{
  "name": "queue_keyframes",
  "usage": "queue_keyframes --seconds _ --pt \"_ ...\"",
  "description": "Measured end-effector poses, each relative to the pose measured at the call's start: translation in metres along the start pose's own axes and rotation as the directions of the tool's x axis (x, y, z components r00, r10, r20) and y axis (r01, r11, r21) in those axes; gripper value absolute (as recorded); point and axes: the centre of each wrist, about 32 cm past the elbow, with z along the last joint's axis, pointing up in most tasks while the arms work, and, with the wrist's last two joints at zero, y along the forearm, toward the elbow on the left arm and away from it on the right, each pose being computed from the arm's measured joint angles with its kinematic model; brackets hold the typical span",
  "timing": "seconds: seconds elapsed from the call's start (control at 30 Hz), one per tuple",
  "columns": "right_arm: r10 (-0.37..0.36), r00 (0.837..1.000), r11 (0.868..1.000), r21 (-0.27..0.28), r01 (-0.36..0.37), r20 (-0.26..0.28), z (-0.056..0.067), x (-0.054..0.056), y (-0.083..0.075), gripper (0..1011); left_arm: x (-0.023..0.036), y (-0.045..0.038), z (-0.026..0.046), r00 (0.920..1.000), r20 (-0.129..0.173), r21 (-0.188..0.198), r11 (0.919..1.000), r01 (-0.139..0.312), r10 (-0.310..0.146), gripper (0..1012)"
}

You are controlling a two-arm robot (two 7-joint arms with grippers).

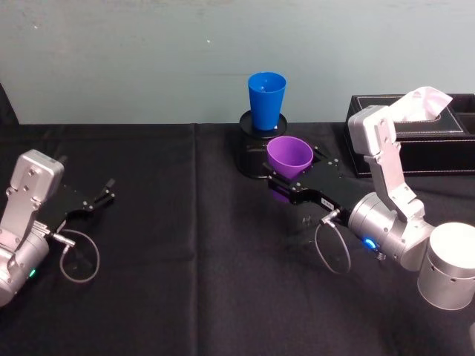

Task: Pick up one cup with a gripper and tap it against the other cup.

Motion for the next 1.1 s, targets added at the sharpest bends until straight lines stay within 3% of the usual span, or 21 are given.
queue_keyframes --seconds 1.1 --pt "0.0 1.0 1.0 0.0 0.0 0.0 0.0 0.0 0.0 735 0.0 0.0 0.0 1.0 0.0 0.0 1.0 0.0 0.0 1000"
